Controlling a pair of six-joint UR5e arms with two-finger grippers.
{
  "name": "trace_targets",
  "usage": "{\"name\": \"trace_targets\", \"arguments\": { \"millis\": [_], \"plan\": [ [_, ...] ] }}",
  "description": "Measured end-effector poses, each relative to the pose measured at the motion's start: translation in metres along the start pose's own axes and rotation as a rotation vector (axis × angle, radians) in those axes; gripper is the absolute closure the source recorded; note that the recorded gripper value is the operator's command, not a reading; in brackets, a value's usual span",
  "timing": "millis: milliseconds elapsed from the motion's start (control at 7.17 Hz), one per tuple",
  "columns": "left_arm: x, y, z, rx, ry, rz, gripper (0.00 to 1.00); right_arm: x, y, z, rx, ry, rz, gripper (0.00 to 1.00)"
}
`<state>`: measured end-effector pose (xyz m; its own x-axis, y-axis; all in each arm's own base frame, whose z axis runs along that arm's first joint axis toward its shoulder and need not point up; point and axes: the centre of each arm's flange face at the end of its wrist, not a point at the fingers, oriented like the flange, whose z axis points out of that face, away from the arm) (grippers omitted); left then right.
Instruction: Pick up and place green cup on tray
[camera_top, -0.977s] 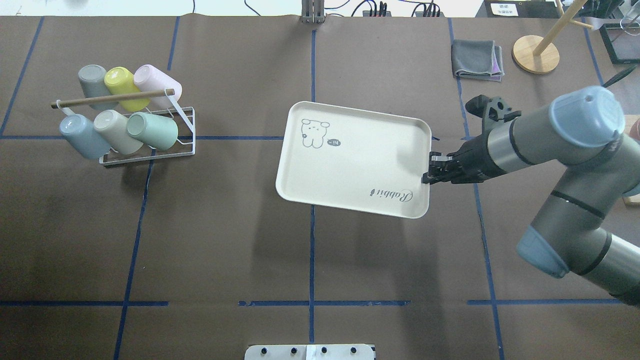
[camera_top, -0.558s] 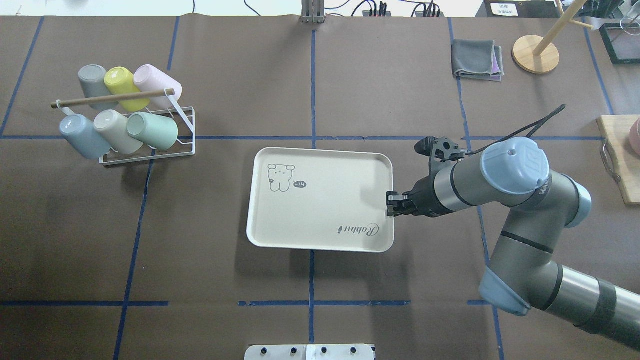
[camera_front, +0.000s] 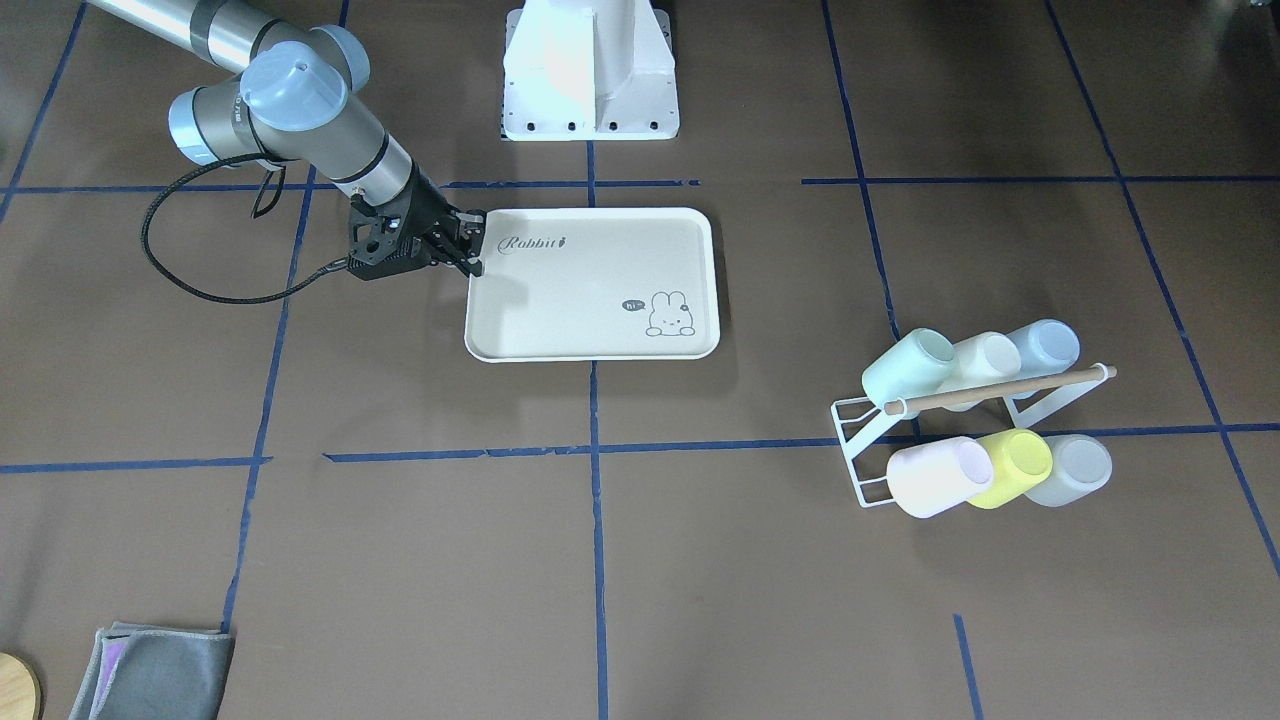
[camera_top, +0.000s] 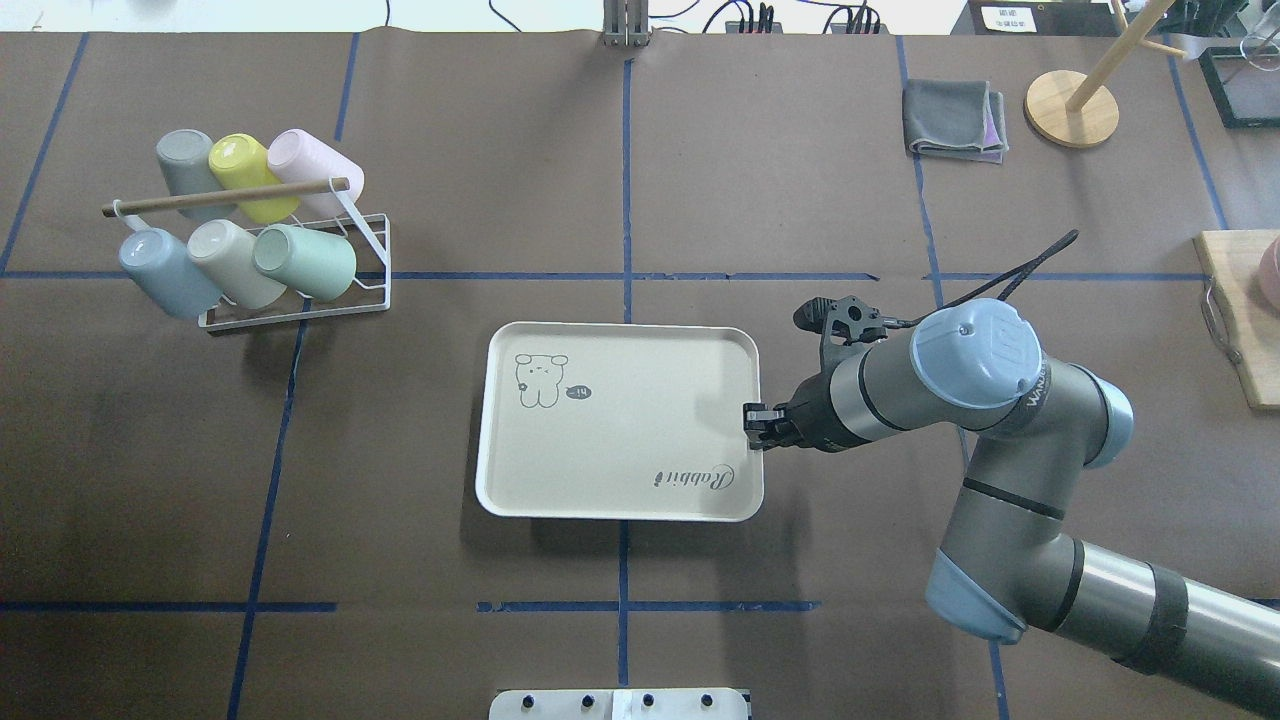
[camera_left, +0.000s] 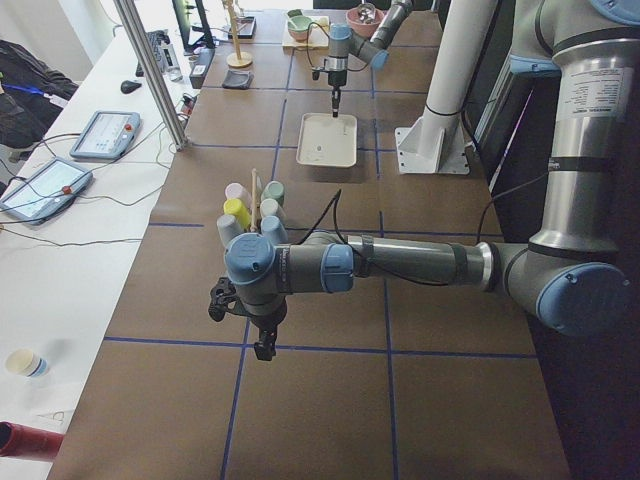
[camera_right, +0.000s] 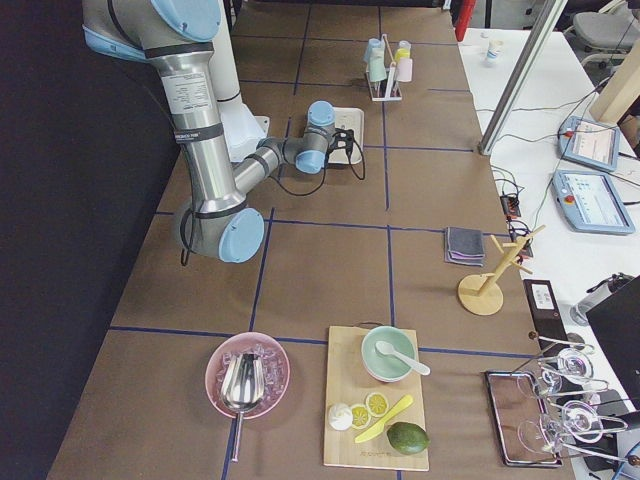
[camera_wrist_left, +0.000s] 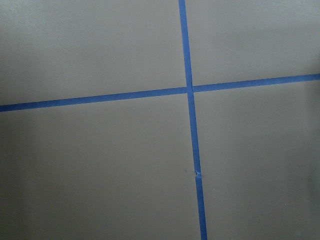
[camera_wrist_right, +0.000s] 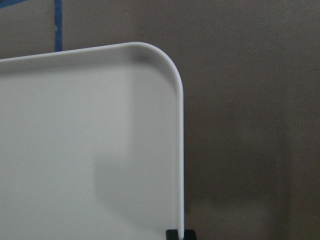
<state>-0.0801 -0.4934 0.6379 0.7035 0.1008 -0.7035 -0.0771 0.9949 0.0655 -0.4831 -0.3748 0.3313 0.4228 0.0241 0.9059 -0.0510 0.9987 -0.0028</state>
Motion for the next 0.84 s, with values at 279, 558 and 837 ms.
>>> {"name": "trace_targets", "arguments": {
  "millis": [279,558,837],
  "plan": [
    [0.0000,0.0000,0.0000,0.000,0.000,0.000,0.00,-0.0012,-0.0010,0.0021,0.000,0.002,0.001,1.00],
    [-0.0001,0.0000,0.0000,0.000,0.000,0.000,0.00,-0.0021,-0.0032,0.0013,0.005,0.001,0.002,1.00],
    [0.0003,-0.0005,-0.0004,0.001,0.000,0.000,0.00,-0.0043,-0.0080,-0.0009,0.011,0.004,0.007,1.00]
  ]
}}
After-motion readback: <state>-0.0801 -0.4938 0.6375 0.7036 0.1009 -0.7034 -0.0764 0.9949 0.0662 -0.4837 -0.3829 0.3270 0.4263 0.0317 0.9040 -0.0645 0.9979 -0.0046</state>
